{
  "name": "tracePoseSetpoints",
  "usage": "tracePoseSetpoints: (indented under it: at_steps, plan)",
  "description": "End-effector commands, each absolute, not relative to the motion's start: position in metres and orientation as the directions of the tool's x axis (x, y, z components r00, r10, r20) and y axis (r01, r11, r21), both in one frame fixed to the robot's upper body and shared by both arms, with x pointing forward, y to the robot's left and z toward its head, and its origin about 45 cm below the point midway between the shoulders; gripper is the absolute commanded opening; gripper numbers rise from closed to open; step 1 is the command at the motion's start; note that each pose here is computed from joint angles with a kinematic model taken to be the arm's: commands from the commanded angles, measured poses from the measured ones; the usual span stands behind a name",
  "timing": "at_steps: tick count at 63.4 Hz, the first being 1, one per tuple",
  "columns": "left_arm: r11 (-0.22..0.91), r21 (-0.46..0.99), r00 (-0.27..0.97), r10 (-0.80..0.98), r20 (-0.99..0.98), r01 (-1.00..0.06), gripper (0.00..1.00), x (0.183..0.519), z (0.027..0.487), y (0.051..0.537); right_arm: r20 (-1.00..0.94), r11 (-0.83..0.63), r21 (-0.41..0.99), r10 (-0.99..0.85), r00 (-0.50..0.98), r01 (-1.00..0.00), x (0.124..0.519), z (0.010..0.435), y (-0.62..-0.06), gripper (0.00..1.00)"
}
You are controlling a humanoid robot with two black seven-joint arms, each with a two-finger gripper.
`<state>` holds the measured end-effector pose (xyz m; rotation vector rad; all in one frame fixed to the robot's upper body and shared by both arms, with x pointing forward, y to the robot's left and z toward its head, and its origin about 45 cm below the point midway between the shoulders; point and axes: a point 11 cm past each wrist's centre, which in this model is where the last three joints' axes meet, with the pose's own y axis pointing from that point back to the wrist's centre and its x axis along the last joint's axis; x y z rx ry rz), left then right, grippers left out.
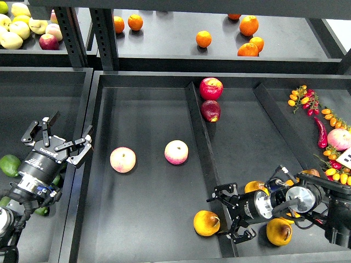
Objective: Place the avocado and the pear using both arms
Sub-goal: 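Lower the open right gripper around the yellow pear, then close the right gripper on the pear and lift it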
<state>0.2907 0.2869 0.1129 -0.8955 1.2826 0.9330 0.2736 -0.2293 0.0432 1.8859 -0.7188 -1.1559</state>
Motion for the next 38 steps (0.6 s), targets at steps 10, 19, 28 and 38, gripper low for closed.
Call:
tracePoseSetpoints:
  at_steps: [10,19,28,38]
  plan:
    - [0.368,-0.027,0.055,0.064,-0.996,-0.93,0.99,0.291,0.113,0.288,-0.436,-0.503,0.863,-0.797,0.418,-0.059,0.276,0.034,-0.228,1.0]
    - [0.367,-0.026,0.053,0.064,-0.997,-0.93,0.99,0.29,0.113,0.288,-0.431,-0.497,0.865,-0.802,0.414,-0.063,0.278,0.032,-0.228,0.99]
    - [0.367,-0.026,0.053,0.064,-0.997,-0.93,0.99,0.29,0.113,0.288,-0.423,-0.489,0.87,-0.809,0.408,-0.067,0.279,0.029,-0.229,0.99]
    - [0.37,-0.025,0.052,0.064,-0.997,-0.929,0.99,0.29,0.113,0.287,-0.425,-0.489,0.87,-0.809,0.405,-0.065,0.279,0.026,-0.226,0.99]
